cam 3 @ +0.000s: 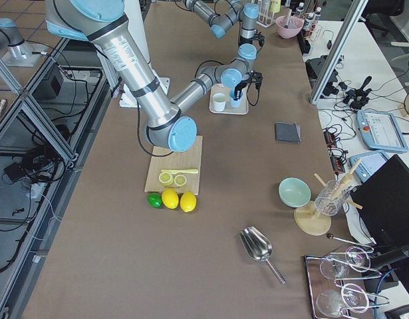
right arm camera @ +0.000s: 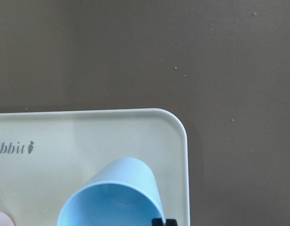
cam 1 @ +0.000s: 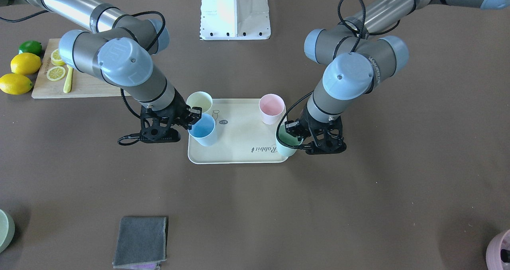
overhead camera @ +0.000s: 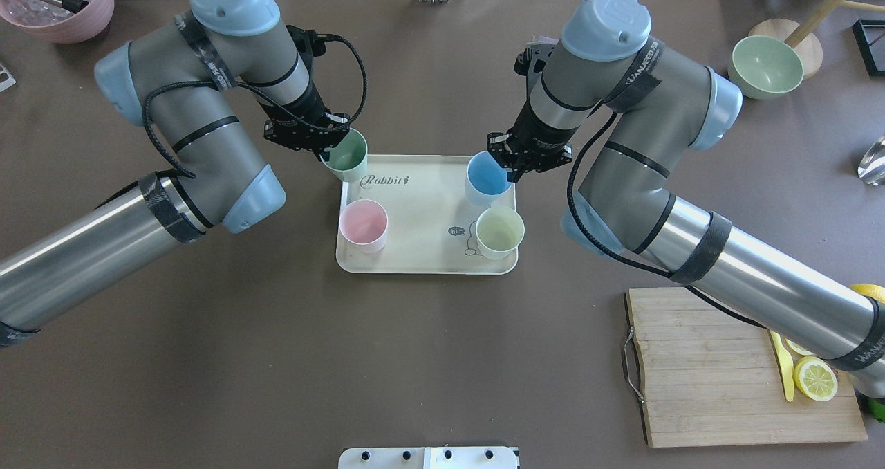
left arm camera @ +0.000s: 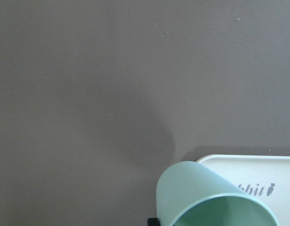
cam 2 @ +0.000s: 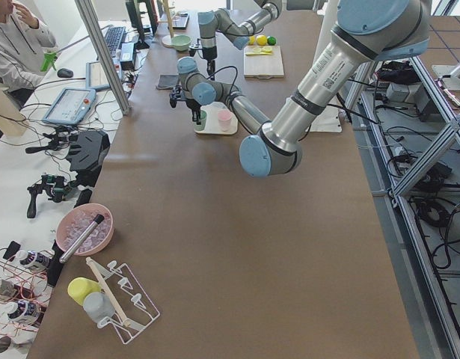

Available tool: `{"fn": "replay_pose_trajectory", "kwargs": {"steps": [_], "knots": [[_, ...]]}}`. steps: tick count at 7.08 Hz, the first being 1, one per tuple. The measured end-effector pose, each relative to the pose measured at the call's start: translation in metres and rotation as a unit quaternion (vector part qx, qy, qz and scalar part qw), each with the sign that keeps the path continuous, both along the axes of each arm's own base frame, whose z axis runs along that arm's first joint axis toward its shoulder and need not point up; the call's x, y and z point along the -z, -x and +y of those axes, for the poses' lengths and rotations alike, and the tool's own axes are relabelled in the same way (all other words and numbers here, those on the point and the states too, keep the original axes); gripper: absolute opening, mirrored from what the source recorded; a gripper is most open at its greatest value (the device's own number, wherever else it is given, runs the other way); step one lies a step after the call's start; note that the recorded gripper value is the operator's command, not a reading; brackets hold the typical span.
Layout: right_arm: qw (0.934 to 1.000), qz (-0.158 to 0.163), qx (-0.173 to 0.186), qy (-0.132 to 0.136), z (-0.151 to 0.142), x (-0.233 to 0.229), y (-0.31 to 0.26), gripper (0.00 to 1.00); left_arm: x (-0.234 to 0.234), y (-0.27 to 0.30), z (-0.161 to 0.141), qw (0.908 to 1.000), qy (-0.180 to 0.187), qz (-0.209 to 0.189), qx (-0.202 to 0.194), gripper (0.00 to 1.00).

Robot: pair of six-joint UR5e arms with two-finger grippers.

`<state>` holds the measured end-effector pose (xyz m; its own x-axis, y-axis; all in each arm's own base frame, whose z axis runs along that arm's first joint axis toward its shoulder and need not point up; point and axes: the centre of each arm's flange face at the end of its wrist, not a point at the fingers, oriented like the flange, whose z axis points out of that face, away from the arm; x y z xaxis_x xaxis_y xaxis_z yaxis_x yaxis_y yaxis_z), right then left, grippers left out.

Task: Place all cups on tray

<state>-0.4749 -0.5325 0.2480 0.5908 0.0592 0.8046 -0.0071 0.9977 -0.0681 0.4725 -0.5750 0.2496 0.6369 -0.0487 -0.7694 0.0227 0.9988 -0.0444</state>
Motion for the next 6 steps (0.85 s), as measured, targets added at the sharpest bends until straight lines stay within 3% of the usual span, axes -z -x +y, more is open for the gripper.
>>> {"fn": "replay_pose_trajectory", "kwargs": {"steps": [1,2,3,6], "knots": [[1.0000,0.004,-0.003,-0.003,0.005,0.001,0.008,0.19,0.005,-0.017,0.006,1.0000,0.002,0.000,0.000,0.00],[0.9999,0.009,-0.006,-0.009,0.009,0.001,0.013,0.99,0.007,-0.032,0.012,1.0000,0.005,0.002,0.000,0.45],[0.9998,0.012,-0.008,-0.016,0.010,0.003,0.015,1.00,0.007,-0.040,0.015,1.0000,0.007,0.003,0.003,0.97],[0.9995,-0.005,-0.018,-0.027,0.008,0.011,-0.024,1.00,0.009,-0.037,0.014,0.9999,0.004,0.007,0.009,0.98]]}}
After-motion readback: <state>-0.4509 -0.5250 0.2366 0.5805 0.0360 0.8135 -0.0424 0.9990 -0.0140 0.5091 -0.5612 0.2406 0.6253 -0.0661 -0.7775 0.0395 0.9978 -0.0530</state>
